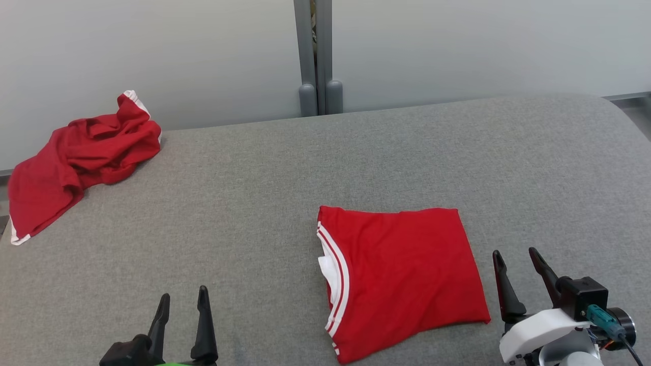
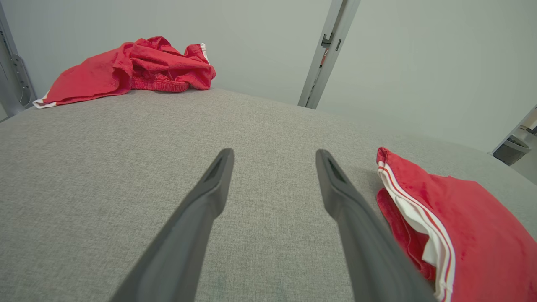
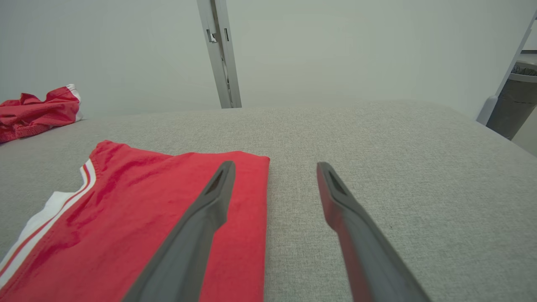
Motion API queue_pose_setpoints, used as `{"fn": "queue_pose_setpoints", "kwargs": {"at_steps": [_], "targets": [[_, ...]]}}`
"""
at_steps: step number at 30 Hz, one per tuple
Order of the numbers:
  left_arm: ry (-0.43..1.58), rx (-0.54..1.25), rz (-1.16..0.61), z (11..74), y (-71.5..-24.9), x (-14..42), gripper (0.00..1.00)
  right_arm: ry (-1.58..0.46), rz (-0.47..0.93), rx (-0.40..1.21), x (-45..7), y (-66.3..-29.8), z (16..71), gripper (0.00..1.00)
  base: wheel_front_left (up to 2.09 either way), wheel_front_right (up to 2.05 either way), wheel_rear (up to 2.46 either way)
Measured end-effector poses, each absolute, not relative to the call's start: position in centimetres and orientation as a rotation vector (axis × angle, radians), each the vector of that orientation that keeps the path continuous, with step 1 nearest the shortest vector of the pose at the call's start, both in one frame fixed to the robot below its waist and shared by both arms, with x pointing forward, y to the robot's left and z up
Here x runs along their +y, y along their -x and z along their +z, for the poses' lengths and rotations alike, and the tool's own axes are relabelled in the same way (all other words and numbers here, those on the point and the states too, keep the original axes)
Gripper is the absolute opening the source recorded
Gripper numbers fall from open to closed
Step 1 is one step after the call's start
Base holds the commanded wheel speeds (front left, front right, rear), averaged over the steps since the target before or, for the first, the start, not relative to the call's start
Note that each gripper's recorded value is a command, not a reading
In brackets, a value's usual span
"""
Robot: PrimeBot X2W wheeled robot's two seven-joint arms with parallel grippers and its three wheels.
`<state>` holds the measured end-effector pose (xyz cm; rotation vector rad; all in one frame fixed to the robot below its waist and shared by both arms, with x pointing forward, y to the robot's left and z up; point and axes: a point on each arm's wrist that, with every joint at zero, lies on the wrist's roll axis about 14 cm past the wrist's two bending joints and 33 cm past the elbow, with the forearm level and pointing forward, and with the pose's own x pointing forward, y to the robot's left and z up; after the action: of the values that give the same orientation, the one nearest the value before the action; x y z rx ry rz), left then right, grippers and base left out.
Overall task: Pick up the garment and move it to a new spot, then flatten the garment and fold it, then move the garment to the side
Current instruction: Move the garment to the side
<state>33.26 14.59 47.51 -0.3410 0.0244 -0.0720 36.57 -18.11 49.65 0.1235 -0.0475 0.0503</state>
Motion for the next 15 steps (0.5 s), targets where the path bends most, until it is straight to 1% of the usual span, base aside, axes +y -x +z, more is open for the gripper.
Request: {"fn": "queue_pose_setpoints", "kwargs": {"at_steps": [10, 15], "targets": [[0.339, 0.028, -0.068, 47.4, -33.1, 14.7, 1.0, -0.117, 0.063, -0.039, -17.7, -36.7, 49.4, 1.0, 0.0, 0.0, 0.0], [0.339, 0.032, -0.073, 47.3, -33.1, 14.5, 1.0, -0.063, 0.102, -0.039, -16.7, -37.5, 49.7, 1.0, 0.0, 0.0, 0.0]]}}
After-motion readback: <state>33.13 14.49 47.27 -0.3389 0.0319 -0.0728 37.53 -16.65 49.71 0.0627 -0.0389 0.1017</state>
